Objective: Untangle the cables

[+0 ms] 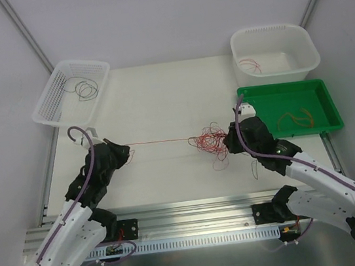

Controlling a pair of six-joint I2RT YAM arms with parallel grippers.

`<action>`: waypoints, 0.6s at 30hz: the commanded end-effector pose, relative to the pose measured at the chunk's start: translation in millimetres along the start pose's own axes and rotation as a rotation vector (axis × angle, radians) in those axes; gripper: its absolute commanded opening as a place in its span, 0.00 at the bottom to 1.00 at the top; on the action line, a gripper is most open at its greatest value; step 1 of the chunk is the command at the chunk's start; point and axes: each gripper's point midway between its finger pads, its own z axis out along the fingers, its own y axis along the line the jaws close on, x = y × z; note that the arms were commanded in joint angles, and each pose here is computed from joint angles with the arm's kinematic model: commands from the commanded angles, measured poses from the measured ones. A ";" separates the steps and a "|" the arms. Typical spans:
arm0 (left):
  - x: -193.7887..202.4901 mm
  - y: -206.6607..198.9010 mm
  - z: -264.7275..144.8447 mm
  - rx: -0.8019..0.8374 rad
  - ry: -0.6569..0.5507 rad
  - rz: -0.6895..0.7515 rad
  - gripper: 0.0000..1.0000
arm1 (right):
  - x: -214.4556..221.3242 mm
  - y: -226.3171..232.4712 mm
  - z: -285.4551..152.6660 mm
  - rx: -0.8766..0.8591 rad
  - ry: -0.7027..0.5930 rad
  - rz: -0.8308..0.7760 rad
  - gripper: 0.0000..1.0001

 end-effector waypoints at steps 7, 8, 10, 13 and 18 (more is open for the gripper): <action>-82.1 51.7 -13.3 -0.264 -0.121 -0.186 0.00 | 16.3 -27.7 -6.4 0.084 0.016 0.013 0.01; -85.9 51.7 -13.5 -0.265 -0.124 -0.195 0.00 | 18.6 -30.8 -7.0 0.094 0.025 0.014 0.01; -93.9 64.5 -14.0 -0.310 -0.142 -0.216 0.00 | 20.9 -36.0 -7.7 0.115 0.032 0.013 0.01; -99.4 80.5 -16.7 -0.363 -0.164 -0.238 0.00 | 21.7 -40.0 -10.7 0.124 0.035 0.027 0.01; -80.3 91.4 -8.0 -0.358 -0.079 -0.227 0.00 | 6.0 -9.1 -21.2 -0.045 0.008 -0.002 0.01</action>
